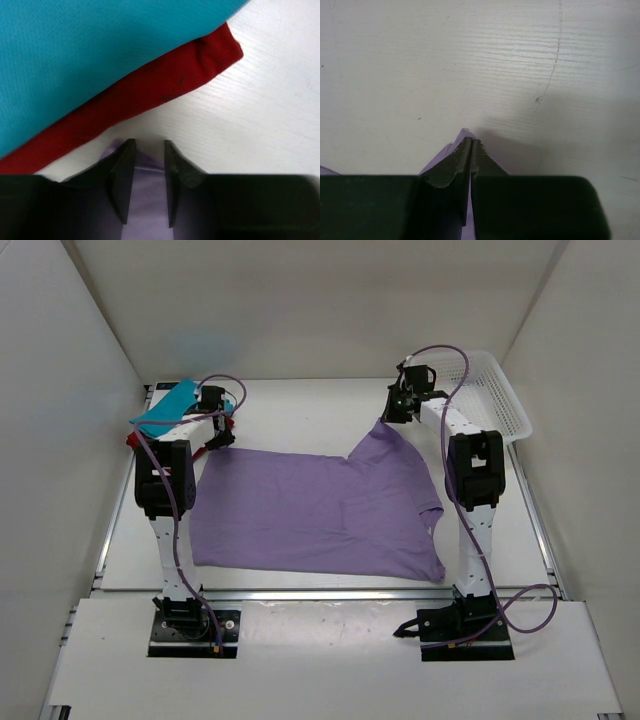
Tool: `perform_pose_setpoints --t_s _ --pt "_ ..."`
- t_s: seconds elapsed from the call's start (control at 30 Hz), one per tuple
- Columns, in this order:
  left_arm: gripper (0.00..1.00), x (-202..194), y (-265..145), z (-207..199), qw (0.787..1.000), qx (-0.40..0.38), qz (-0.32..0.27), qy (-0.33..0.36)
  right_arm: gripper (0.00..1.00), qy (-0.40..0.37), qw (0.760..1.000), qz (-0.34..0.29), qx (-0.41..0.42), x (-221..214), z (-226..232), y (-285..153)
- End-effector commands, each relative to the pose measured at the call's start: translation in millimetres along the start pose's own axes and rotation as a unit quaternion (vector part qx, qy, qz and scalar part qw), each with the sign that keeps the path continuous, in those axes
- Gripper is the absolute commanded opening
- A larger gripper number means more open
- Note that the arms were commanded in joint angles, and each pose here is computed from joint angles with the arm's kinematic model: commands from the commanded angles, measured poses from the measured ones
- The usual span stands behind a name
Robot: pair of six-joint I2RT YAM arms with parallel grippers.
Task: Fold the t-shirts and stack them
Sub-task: Grap the side of the flattened tshirt furthest away from the robot with both arms
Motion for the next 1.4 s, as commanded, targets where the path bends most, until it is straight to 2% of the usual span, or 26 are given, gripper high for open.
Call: perform_pose_setpoints --t_s 0.0,0.03,0.07,0.1,0.13,0.2,0.23,0.3,0.5,0.7,0.87,1.23,1.37 --pt "0.45 22 -26 3 0.999 -0.009 -0.038 -0.023 0.01 -0.004 0.999 -0.038 0.025 21 13 -19" --pt "0.65 24 -27 5 0.999 -0.015 -0.038 -0.033 0.0 -0.007 0.999 -0.036 0.024 20 13 -18" --pt "0.72 22 -26 5 0.999 -0.016 -0.036 -0.034 0.0 -0.009 0.999 -0.033 0.024 18 15 -18" --pt "0.73 21 -25 7 0.998 -0.018 -0.033 -0.041 0.0 -0.013 0.999 -0.036 0.025 20 17 -19" --pt "0.72 22 -25 8 0.998 -0.02 -0.034 -0.046 0.0 -0.014 0.999 -0.037 0.02 20 18 -18" --pt "0.64 18 -23 10 0.998 -0.019 -0.028 -0.05 0.0 -0.018 0.999 -0.037 0.024 20 19 -17" --pt "0.57 16 -21 13 0.998 -0.015 -0.027 -0.055 0.0 -0.015 0.999 -0.034 0.024 19 17 -17" --pt "0.54 18 -23 17 0.997 -0.022 -0.033 -0.07 0.0 -0.015 0.999 -0.031 0.027 17 20 -14" --pt "0.58 19 -25 34 0.993 -0.037 -0.041 -0.107 0.0 -0.022 0.999 -0.027 0.031 14 22 -10" --pt "0.64 9 -17 39 0.989 -0.056 -0.024 -0.135 0.0 -0.019 0.999 -0.019 0.029 12 21 -9" --pt "0.61 8 -14 32 0.99 -0.058 -0.023 -0.128 0.0 -0.018 0.999 -0.025 0.03 14 21 -8" --pt "0.29 12 -10 25 0.991 -0.052 -0.031 -0.116 0.0 -0.016 0.999 -0.031 0.027 17 15 -12" --pt "0.14 10 -12 24 0.992 -0.052 -0.034 -0.114 0.0 -0.015 0.999 -0.031 0.03 17 17 -14"
Point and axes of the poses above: each gripper's point midway between its finger pads, its own y axis out along the fingers, its own z axis along the line the jaws close on, x = y × z, the point moved 9 cm from there along -y, back along the fingers, and after that the axes turned 5 degrees about y, right-handed, at the moved point
